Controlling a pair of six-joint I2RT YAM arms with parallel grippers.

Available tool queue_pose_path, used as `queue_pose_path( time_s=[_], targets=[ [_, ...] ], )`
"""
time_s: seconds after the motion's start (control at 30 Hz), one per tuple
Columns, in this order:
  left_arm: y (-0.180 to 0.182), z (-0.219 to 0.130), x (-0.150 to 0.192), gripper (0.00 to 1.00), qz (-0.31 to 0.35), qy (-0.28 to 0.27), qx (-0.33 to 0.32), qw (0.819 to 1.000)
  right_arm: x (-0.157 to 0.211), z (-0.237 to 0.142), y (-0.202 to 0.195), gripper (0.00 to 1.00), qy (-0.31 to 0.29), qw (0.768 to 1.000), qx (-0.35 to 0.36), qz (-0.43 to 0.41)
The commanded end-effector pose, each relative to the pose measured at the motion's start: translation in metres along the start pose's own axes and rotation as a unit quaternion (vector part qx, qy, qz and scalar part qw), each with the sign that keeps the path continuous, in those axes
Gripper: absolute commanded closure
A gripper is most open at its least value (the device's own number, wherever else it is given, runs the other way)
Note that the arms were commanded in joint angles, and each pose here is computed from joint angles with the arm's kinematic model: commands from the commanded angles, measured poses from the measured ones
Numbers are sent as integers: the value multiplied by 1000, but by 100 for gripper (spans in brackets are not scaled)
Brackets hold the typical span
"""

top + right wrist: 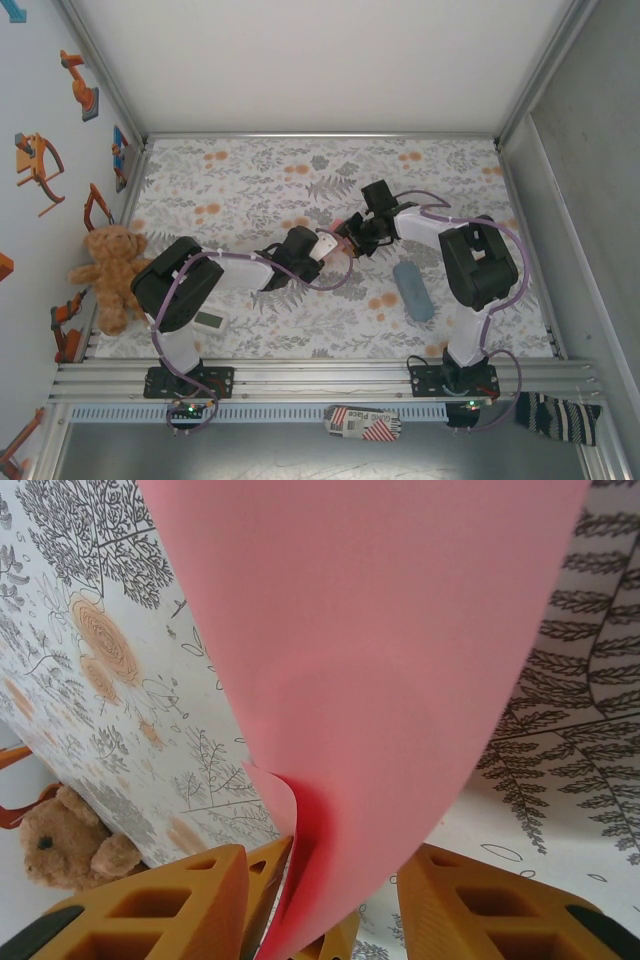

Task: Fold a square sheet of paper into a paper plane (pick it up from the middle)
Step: Fold the wing for the fifth time at the center of the table.

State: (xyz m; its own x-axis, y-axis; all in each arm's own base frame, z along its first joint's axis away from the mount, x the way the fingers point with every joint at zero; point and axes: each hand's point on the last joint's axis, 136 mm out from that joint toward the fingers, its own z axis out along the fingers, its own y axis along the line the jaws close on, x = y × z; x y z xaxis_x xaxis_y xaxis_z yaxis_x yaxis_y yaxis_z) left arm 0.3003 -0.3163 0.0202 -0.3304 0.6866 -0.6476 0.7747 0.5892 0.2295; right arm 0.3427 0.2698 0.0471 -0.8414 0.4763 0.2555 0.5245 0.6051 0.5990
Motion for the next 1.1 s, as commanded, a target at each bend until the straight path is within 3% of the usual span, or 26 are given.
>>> queue_pose_path(
  time_s=[0.0, 0.13, 0.37, 0.8, 1.07],
  targets=[
    [-2, -2, 3, 79, 14, 2, -2, 1000, 1, 2, -5, 57, 0, 1000, 9, 9],
    [-3, -3, 2, 77, 17, 0, -3, 1000, -6, 2, -6, 53, -6, 1000, 11, 13],
    [-7, -12, -11, 62, 6, -18, 12, 1000, -7, 4, -6, 57, -5, 1000, 11, 13],
    [-7, -21, -21, 55, 2, -26, 14, 1000, -4, 2, -5, 72, -2, 1000, 6, 11],
    [-12, -28, -26, 54, -4, -36, 28, 999, -5, 2, -4, 75, -4, 1000, 3, 19]
  ],
)
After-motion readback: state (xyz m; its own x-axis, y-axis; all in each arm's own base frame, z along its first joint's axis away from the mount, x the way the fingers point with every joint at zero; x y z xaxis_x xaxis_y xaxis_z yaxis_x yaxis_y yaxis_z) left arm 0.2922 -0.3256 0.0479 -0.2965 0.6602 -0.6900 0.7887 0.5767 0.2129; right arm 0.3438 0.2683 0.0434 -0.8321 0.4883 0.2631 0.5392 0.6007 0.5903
